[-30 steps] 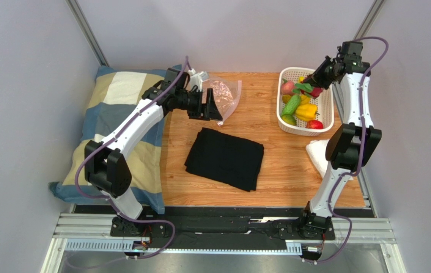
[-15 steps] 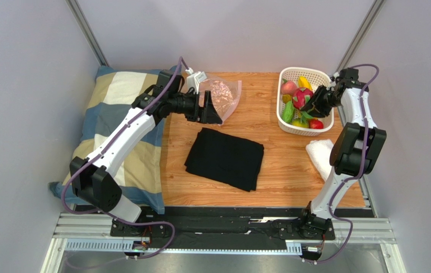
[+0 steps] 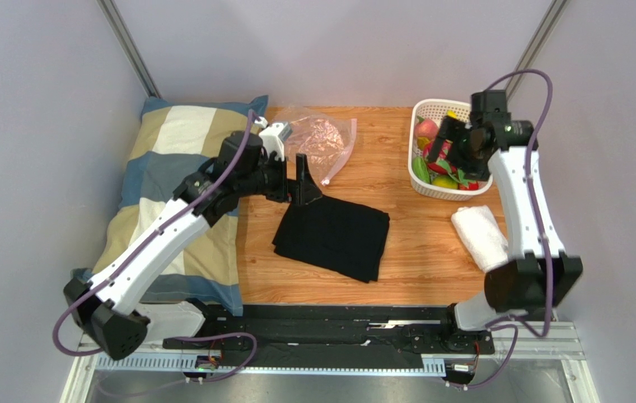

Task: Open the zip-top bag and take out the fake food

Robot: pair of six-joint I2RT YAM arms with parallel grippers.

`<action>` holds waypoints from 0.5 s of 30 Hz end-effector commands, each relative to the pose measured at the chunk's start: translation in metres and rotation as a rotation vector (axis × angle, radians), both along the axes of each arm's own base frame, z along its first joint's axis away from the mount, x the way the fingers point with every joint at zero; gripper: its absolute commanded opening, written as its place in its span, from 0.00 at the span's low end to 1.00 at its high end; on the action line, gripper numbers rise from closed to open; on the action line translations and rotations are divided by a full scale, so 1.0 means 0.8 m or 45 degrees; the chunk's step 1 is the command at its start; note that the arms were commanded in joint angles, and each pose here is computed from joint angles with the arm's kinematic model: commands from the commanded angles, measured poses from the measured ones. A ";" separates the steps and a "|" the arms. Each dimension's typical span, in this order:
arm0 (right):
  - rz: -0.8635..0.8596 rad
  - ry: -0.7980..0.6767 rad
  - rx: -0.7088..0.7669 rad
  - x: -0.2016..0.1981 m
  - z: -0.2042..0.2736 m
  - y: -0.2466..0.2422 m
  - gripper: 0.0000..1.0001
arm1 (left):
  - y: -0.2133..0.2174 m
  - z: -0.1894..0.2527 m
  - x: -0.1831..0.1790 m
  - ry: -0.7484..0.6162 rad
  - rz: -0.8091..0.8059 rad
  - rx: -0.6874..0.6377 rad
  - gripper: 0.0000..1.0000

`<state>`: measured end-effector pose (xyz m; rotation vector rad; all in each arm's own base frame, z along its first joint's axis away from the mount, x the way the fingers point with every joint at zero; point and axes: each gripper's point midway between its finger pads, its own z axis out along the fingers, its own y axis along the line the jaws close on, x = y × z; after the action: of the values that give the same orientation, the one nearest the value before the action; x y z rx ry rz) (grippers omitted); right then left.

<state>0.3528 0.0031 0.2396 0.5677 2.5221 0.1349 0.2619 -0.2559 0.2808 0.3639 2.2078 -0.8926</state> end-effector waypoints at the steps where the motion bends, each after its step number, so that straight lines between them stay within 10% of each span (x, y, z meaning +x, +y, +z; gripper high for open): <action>1: 0.230 -0.253 -0.026 -0.066 0.062 0.096 1.00 | 0.017 0.049 -0.020 -0.256 0.206 0.009 0.99; 15: 0.128 -0.795 0.231 -0.233 0.096 0.072 1.00 | 0.114 0.128 -0.105 -0.490 0.380 -0.293 0.99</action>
<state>0.1667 0.0682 0.3170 0.2566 2.0066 0.4674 0.1784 -0.1761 0.3810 0.1124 1.7692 -0.8458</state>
